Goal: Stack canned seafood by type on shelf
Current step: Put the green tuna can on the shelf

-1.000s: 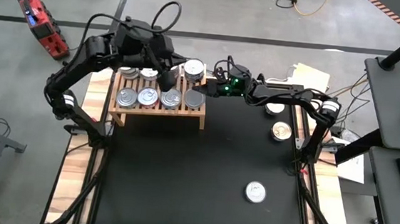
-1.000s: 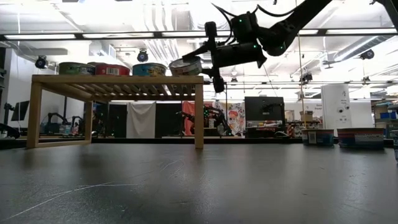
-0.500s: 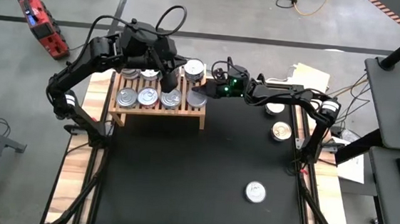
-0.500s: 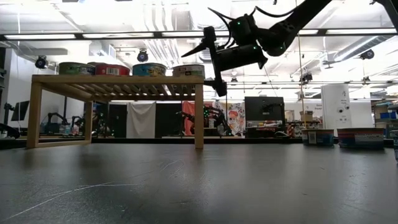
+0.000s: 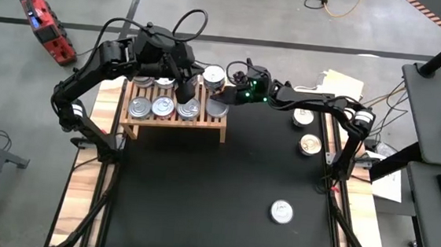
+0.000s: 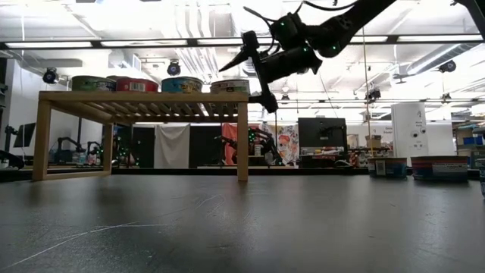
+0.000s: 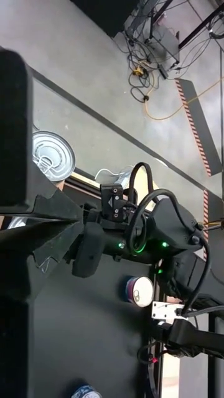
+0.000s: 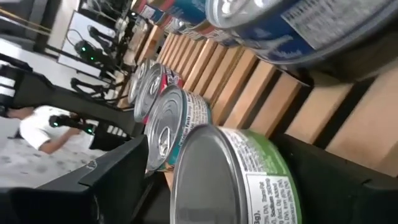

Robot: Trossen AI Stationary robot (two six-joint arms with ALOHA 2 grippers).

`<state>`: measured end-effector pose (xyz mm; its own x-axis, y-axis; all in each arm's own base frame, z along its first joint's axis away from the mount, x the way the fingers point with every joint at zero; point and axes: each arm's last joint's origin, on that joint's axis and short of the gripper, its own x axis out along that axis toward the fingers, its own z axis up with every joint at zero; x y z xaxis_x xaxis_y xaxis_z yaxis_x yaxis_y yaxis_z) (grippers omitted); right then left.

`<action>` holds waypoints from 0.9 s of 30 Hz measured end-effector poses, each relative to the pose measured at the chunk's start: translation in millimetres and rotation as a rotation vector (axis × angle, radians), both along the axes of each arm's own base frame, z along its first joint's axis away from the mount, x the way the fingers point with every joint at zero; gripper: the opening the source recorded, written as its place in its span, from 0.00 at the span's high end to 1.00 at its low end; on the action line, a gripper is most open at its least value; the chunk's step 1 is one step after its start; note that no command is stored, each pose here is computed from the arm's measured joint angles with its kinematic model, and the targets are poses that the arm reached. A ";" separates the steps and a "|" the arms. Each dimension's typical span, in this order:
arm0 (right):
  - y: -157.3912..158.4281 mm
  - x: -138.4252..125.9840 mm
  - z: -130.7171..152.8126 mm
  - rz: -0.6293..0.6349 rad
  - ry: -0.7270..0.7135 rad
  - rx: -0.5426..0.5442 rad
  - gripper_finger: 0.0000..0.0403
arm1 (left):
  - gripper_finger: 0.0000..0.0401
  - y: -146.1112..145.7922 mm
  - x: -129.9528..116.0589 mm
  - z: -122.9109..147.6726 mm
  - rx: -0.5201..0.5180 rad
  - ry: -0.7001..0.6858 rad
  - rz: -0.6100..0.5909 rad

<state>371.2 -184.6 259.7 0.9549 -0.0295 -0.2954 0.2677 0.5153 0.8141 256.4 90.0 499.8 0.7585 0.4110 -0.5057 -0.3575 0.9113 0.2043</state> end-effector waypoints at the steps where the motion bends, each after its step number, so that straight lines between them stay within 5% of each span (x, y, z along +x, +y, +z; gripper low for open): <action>1: 0.6 0.9 1.8 0.000 0.005 -0.010 0.15 | 1.00 0.0 0.0 0.0 0.002 0.001 -0.001; 19: 0.2 1.7 9.8 -0.023 0.043 -0.101 0.18 | 1.00 0.0 0.0 -0.4 0.003 0.006 -0.003; 27: 11.0 -23.9 47.7 0.023 0.040 -0.210 0.21 | 1.00 -4.0 -11.2 -2.9 -0.039 0.060 0.009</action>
<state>347.3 -173.6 307.4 0.9438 -0.0729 -0.3224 0.2838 0.6786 0.6774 245.1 86.1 496.9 0.7227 0.3972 -0.5657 -0.3543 0.9156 0.1903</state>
